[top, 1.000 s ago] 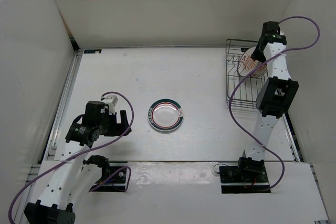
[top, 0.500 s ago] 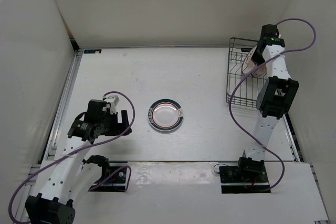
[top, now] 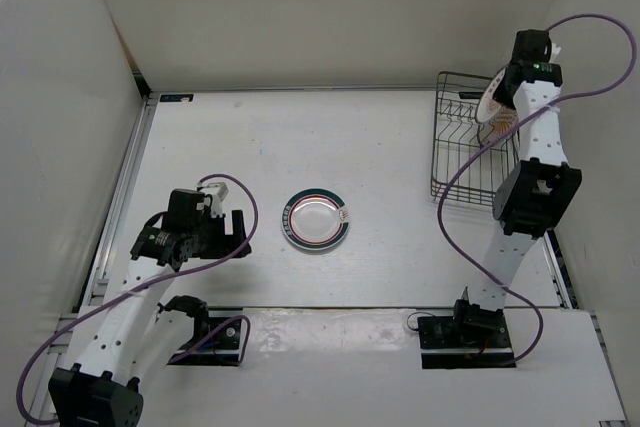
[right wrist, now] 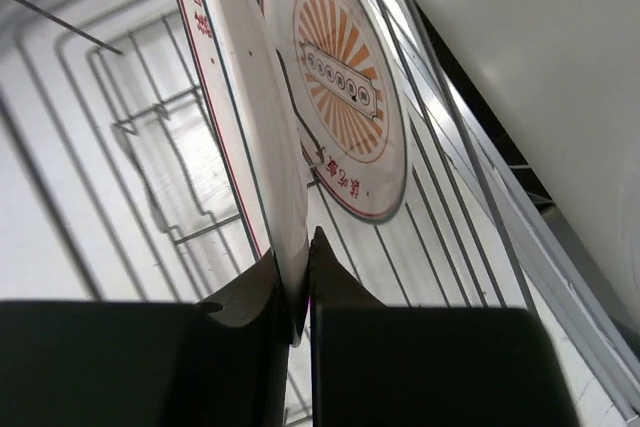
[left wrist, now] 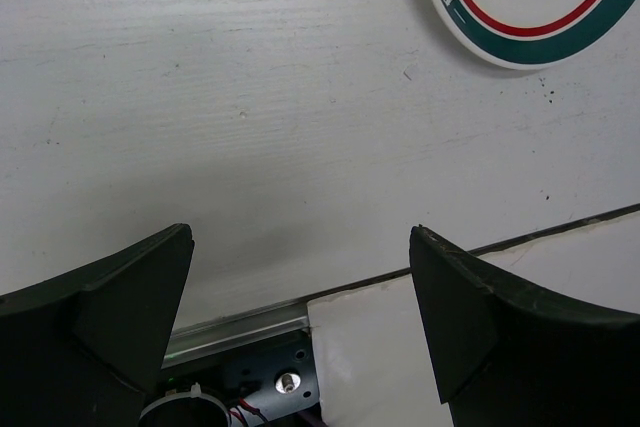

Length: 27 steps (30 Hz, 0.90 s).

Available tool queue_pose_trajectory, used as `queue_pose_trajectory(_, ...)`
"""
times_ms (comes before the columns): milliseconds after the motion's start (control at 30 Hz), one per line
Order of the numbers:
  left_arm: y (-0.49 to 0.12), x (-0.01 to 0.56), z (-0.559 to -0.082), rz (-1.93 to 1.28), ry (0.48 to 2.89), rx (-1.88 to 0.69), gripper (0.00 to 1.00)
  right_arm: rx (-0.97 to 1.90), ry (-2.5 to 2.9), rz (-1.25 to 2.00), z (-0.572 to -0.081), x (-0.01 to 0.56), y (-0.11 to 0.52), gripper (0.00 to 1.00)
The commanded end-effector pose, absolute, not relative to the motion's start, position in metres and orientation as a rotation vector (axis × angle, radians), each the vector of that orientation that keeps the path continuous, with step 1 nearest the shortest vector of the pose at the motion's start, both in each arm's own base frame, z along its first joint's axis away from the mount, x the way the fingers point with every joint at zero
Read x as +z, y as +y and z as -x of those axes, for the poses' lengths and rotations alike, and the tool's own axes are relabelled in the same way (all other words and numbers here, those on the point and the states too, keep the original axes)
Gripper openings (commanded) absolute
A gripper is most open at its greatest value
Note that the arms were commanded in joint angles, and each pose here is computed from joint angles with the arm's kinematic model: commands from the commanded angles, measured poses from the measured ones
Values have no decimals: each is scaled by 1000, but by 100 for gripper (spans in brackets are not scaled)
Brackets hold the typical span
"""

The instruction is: Unload the plates from the dish rack

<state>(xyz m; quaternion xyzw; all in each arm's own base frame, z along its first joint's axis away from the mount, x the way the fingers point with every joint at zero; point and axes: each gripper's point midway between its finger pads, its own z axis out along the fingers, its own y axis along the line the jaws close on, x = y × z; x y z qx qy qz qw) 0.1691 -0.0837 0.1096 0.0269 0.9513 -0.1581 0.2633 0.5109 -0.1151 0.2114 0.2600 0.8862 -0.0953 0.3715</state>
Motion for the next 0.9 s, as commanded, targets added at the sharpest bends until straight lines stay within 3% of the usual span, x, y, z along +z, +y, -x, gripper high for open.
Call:
queue_pose_trajectory(0, -87, 109, -169, -83, 2567, -448, 100, -142, 2014, -694, -499, 324, -97, 0)
queue_pose_trajectory(133, -85, 110, -169, -77, 2563, -440, 100, 145, 1990, -535, -456, 362, -20, 0)
queue_pose_trajectory(200, -85, 110, -170, -77, 2561, -433, 100, 271, 2046, -504, -438, 325, 3, 0)
queue_pose_trajectory(233, -84, 109, -169, -72, 2570, -427, 100, 293, 2092, -506, -396, 297, 13, 0)
queue_pose_trajectory(300, -84, 110, -169, -71, 2575, -423, 100, 433, 2119, -469, -372, 279, 36, 0)
queue_pose_trajectory(333, -85, 109, -168, -69, 2581, -432, 100, 494, 2034, -408, -349, 303, 45, 0)
queue_pose_trajectory(367, -85, 110, -167, -73, 2583, -435, 100, 531, 2176, -415, -327, 237, 55, 0)
queue_pose_trajectory(400, -84, 112, -168, -67, 2578, -432, 100, 724, 2168, -275, -306, 245, 85, 0)
queue_pose_trajectory(500, -84, 114, -170, -67, 2548, -427, 100, 928, 2249, -190, -250, 193, 115, 0)
queue_pose_trajectory(667, -83, 112, -170, -64, 2555, -420, 100, 976, 2231, -124, -195, 169, 127, 0)
queue_pose_trajectory(867, -84, 107, -169, -70, 2595, -424, 100, 1043, 2425, -337, -155, 86, 129, 0)
